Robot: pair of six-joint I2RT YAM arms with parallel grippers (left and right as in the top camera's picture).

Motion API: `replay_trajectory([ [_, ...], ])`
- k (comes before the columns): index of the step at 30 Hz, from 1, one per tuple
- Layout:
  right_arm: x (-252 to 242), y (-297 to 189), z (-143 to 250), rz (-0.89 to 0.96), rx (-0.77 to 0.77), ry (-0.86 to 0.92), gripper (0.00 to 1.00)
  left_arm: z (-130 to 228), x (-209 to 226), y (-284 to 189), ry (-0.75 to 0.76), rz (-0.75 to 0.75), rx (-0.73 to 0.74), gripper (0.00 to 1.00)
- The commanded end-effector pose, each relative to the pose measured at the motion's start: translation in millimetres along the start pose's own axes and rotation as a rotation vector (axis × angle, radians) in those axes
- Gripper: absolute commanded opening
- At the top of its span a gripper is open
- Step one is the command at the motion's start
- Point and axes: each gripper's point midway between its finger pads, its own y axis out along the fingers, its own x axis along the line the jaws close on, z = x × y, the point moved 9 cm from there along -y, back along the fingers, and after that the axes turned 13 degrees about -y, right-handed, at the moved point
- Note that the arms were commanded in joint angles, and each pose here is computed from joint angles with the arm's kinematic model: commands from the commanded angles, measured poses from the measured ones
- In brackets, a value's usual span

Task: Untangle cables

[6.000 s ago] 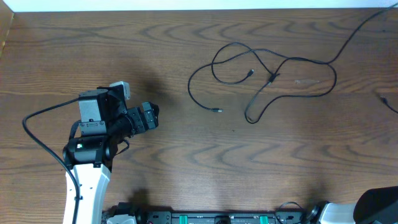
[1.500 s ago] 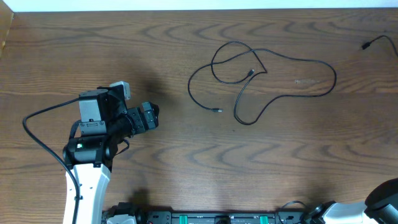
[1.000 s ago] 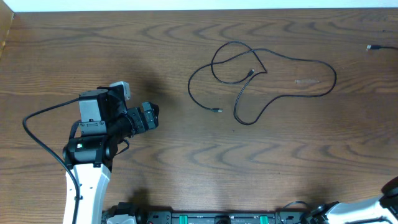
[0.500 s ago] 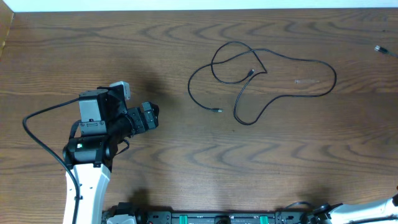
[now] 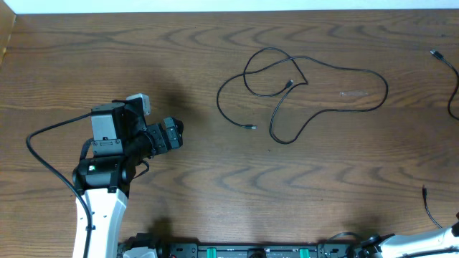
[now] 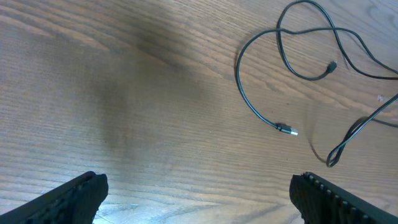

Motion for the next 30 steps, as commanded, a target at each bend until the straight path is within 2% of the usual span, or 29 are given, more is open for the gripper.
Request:
replay_trajectory([
  [1,36.2,4.2,2.9,-0.185,0.024,-0.028,0.90,-2.1,-1.2,-1.3,0.007,0.007,-0.002,0.98],
  [8,109.0,3.5,18.4,-0.433,0.085,-0.178,0.94,-2.1,-1.2,-1.3,0.007,0.007,-0.002,0.98],
  [14,183.2,-5.0,47.4,-0.576,0.185,-0.323,0.96,-2.1,-1.2,-1.3,0.007,0.007,-0.002,0.98],
  [18,232.3,-18.7,73.8,-0.665,0.280,-0.390,0.99,-2.1,-1.2,-1.3,0.007,0.007,-0.002,0.98],
  [25,302.2,-50.3,117.2,-0.798,0.407,-0.506,0.99,-2.1,-1.2,-1.3,0.007,0.007,-0.002,0.98],
  [30,348.4,-80.8,150.0,-0.936,0.424,-0.711,0.99,-2.1,-1.1,-1.3,0.007,0.007,-0.002,0.98],
])
